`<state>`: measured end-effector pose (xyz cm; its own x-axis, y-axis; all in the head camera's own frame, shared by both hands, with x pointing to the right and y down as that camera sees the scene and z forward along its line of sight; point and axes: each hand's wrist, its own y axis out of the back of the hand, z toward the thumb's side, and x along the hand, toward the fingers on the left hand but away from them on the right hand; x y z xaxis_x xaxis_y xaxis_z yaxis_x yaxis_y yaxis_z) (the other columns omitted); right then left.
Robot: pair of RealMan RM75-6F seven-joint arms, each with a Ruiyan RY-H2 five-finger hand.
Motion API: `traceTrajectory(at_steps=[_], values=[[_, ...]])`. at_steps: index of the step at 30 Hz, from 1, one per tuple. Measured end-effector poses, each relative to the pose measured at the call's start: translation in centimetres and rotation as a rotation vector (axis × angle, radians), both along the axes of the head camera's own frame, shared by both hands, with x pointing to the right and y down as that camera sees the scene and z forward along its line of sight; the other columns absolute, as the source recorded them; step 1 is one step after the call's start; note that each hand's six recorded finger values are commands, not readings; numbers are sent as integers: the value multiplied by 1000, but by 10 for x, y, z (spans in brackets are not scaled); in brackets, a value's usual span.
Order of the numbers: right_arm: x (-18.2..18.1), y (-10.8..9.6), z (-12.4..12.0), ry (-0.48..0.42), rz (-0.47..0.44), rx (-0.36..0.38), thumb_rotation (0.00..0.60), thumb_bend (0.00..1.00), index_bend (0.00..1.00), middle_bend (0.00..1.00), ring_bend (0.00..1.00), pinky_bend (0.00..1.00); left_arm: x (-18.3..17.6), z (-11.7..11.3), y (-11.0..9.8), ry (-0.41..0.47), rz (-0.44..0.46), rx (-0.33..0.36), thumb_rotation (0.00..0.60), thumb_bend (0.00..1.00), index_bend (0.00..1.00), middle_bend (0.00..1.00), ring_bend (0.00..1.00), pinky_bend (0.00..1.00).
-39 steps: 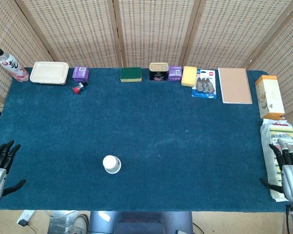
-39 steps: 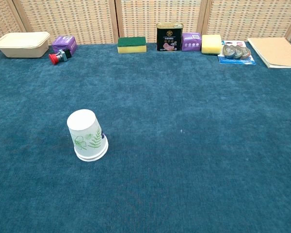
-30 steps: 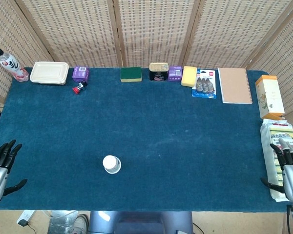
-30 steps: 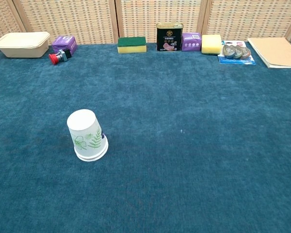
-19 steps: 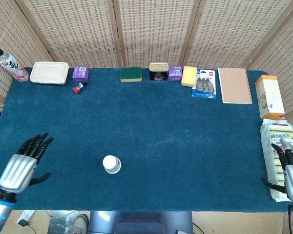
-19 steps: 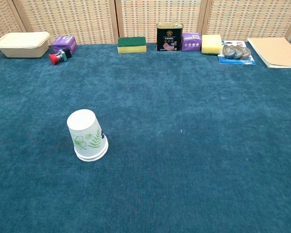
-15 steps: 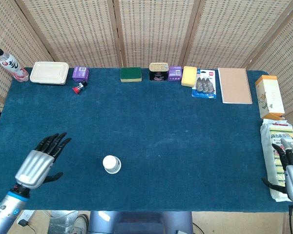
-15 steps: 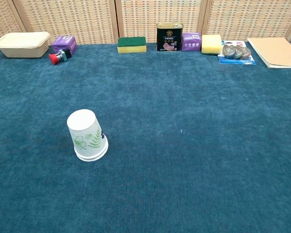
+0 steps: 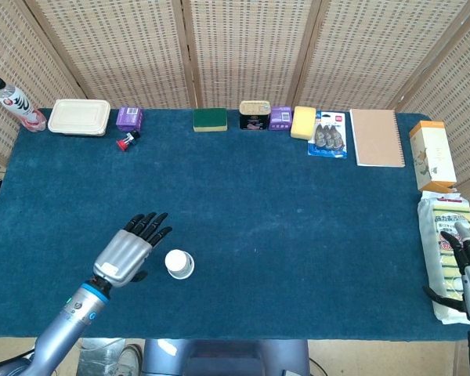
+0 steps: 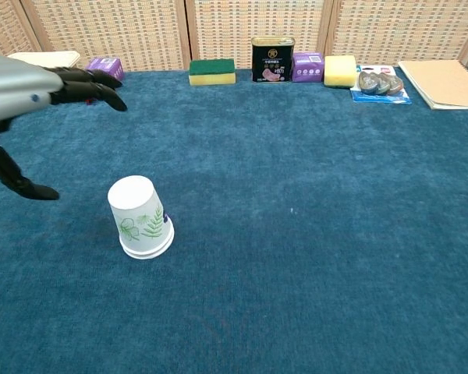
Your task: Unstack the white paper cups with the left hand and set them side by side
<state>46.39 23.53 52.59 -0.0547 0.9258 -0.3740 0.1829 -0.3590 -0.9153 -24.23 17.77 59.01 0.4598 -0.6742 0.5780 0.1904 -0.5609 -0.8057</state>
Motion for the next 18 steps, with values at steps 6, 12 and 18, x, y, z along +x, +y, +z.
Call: traceTrajectory(at_steps=[6, 12, 18], values=[[3, -1, -2, -9, 5, 3, 600, 77, 112, 0, 0, 0, 25, 12, 5, -12, 25, -34, 600, 129, 170, 0, 0, 100], [4, -1, -3, -15, 8, 2, 600, 77, 112, 0, 0, 0, 34, 19, 5, -26, 23, -48, 600, 178, 219, 0, 0, 100], [4, -1, -3, -17, 8, 0, 600, 78, 112, 0, 0, 0, 41, 25, 6, -47, 27, -62, 600, 179, 264, 0, 0, 100]])
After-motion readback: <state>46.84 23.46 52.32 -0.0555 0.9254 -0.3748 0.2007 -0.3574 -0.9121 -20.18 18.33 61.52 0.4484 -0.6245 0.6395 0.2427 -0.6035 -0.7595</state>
